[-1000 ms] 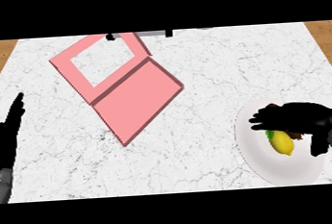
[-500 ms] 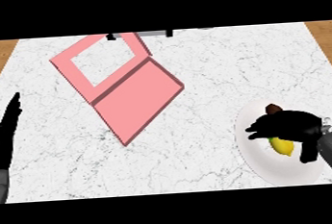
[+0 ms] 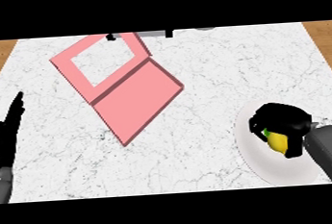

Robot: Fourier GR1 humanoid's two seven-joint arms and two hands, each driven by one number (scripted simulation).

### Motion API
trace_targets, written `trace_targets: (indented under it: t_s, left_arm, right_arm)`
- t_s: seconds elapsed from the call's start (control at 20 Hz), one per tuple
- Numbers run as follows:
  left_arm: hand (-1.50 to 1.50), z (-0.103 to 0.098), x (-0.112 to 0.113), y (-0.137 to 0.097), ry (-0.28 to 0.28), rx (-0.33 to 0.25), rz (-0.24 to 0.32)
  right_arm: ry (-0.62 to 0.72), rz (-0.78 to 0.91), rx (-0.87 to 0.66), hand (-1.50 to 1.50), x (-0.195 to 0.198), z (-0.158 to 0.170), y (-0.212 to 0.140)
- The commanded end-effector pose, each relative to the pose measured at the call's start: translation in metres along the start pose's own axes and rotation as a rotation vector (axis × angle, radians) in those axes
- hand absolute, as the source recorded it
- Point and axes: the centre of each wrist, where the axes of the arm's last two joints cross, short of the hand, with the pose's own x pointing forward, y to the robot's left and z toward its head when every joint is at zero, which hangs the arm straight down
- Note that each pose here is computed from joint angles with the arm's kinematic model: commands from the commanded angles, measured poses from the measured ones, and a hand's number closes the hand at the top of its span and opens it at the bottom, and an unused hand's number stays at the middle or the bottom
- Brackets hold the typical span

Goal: Pick the lemon from the plate and place it in the cardboard box

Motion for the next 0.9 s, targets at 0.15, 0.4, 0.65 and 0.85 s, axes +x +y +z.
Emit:
trace_targets:
  t_s: [0.15, 0.4, 0.65, 0.85]
  left_arm:
    - [0.0, -0.001, -0.008, 0.018, 0.017, 0.011, -0.021]
    - [0.0, 0.007, -0.017, 0.01, 0.048, 0.032, -0.012]
    - [0.0, 0.01, -0.016, 0.017, 0.043, 0.027, -0.017]
    - [0.0, 0.015, -0.008, -0.001, 0.03, 0.037, -0.012]
  right_arm:
    - [0.152, 0.022, -0.238, 1.5, -0.004, 0.015, -0.015]
    - [0.68, -0.236, -0.409, 1.5, 0.011, -0.024, 0.003]
    - [0.818, -0.163, -0.616, 1.5, 0.041, -0.055, -0.068]
    - [0.729, -0.045, -0.802, 1.5, 0.086, -0.056, -0.117]
